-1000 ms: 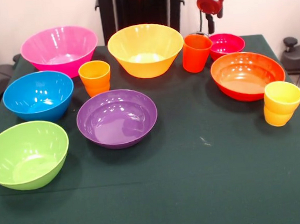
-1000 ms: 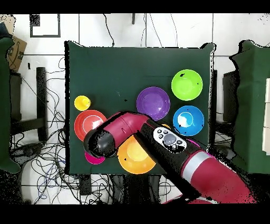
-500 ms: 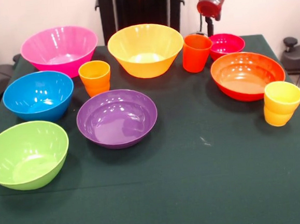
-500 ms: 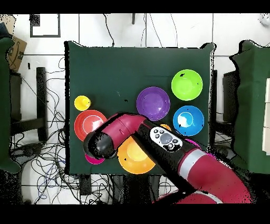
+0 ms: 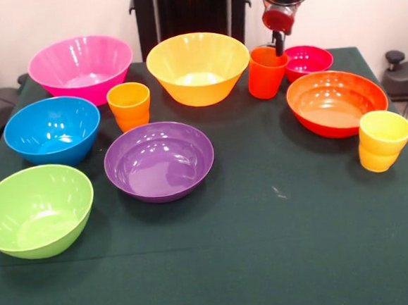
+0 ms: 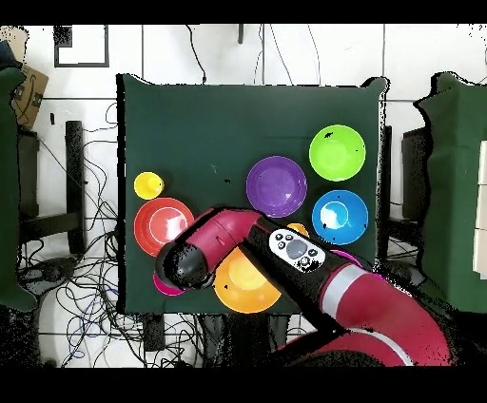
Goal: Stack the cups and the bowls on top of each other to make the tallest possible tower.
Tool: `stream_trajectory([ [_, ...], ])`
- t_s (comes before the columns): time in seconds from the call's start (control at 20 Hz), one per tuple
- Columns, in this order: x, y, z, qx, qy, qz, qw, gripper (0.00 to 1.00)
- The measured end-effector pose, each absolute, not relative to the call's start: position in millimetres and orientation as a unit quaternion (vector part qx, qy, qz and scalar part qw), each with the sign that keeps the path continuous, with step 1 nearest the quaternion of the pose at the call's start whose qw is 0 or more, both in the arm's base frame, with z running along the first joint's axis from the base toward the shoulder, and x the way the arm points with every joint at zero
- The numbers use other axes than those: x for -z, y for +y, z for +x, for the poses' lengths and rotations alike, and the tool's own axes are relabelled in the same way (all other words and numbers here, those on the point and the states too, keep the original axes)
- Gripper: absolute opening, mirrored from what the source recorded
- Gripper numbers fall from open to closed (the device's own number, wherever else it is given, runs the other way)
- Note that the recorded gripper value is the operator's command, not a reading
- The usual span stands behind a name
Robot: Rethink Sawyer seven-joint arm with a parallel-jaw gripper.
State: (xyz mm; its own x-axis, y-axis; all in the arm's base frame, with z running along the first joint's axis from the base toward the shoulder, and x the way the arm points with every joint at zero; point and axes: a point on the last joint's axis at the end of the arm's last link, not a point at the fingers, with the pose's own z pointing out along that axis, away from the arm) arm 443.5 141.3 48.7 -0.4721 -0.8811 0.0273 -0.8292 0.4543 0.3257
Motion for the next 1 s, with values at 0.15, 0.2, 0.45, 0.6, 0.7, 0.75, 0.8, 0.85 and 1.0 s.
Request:
stream_trajectory([
  [0.15,-44.1,140.9,440.0,0.135,-0.844,0.509,0.097,1.00],
  [0.2,-42.8,141.0,439.0,0.136,-0.843,0.511,0.098,1.00],
  [0.45,-39.9,142.8,435.8,0.141,-0.842,0.511,0.100,1.00],
  [0.6,-39.0,144.7,434.3,0.146,-0.842,0.510,0.102,1.00],
  [0.7,-39.5,146.1,434.1,0.149,-0.843,0.507,0.103,1.00],
  [0.75,-40.0,146.6,434.3,0.150,-0.843,0.506,0.104,1.00],
  [0.8,-40.5,147.1,434.5,0.151,-0.844,0.504,0.104,1.00],
  [0.85,-40.6,147.5,434.4,0.152,-0.844,0.504,0.105,1.00],
  [1.0,-40.7,148.8,433.9,0.152,-0.843,0.505,0.105,1.00],
])
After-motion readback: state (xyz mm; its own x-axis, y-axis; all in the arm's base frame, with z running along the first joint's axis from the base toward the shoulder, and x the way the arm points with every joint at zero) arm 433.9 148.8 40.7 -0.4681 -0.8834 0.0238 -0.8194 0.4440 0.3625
